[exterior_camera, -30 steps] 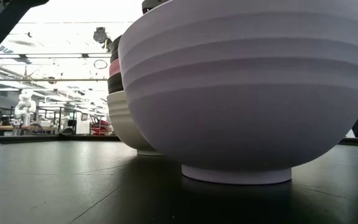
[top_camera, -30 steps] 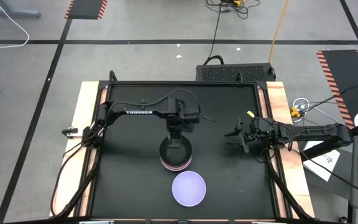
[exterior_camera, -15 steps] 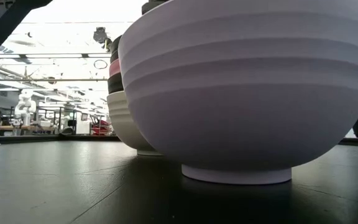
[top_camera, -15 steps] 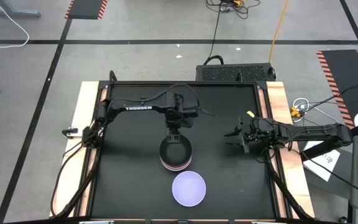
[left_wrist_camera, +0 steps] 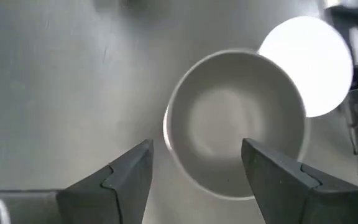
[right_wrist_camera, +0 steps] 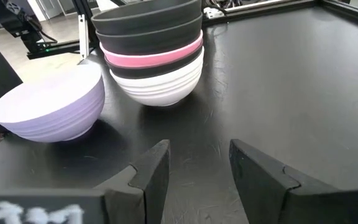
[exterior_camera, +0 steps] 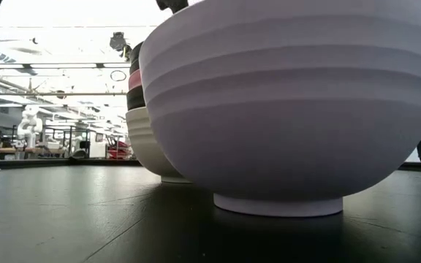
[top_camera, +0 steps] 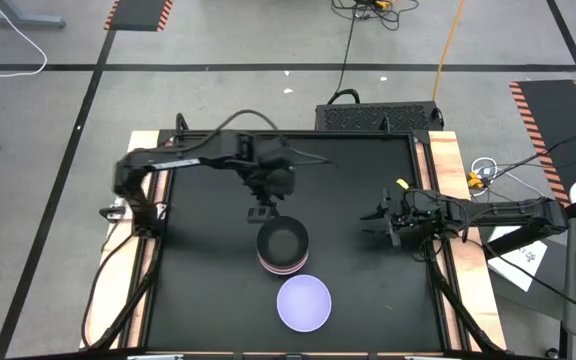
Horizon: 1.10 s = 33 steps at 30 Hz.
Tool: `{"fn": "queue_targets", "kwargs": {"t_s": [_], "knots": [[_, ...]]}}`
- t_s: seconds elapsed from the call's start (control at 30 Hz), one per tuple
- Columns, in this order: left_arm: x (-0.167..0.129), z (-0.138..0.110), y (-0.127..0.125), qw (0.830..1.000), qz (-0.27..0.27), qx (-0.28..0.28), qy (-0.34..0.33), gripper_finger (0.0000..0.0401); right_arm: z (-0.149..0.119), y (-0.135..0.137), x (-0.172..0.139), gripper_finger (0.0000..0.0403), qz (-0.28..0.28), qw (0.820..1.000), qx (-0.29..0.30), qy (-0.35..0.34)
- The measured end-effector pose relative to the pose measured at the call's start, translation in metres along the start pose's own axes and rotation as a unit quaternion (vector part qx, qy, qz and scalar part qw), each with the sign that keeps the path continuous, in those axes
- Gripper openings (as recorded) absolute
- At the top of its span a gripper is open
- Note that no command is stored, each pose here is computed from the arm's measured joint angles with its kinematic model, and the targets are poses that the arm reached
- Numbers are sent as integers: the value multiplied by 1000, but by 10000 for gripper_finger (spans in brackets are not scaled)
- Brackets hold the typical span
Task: Nest bowls inside each other
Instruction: Stack the purple bowl on top of the black bowl
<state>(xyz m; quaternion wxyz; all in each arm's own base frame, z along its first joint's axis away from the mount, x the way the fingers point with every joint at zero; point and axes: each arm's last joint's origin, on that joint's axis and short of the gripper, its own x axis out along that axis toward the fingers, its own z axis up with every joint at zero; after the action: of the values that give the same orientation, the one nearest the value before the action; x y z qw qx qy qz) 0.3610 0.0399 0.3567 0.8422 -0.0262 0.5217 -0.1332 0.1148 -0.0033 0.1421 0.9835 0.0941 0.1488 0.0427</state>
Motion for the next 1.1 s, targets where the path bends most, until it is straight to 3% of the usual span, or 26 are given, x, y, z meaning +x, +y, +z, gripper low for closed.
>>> {"fn": "queue_targets", "kwargs": {"t_s": [0.2, 0.4, 0.53, 0.63, 0.83, 1.1], "knots": [[-9, -55, 6, 996, 23, -19, -81, 246, 0, 0, 0, 157, 0, 1000, 0, 0], [-7, -129, -2, 977, 36, -48, -204, 246, 0, 0, 0, 157, 0, 1000, -4, -1], [-2, -171, -8, 942, 67, -113, -308, 246, 1, 0, 0, 157, 2, 1000, -5, -6], [13, -201, -14, 918, 64, -123, -372, 246, 3, 1, 0, 157, 3, 1000, -7, -16], [45, -249, -18, 898, 63, -114, -419, 246, 4, 1, 0, 157, 4, 1000, -17, -22], [68, -280, -20, 895, 89, -75, -430, 246, 4, 1, 0, 157, 5, 1000, -19, -22]]}}
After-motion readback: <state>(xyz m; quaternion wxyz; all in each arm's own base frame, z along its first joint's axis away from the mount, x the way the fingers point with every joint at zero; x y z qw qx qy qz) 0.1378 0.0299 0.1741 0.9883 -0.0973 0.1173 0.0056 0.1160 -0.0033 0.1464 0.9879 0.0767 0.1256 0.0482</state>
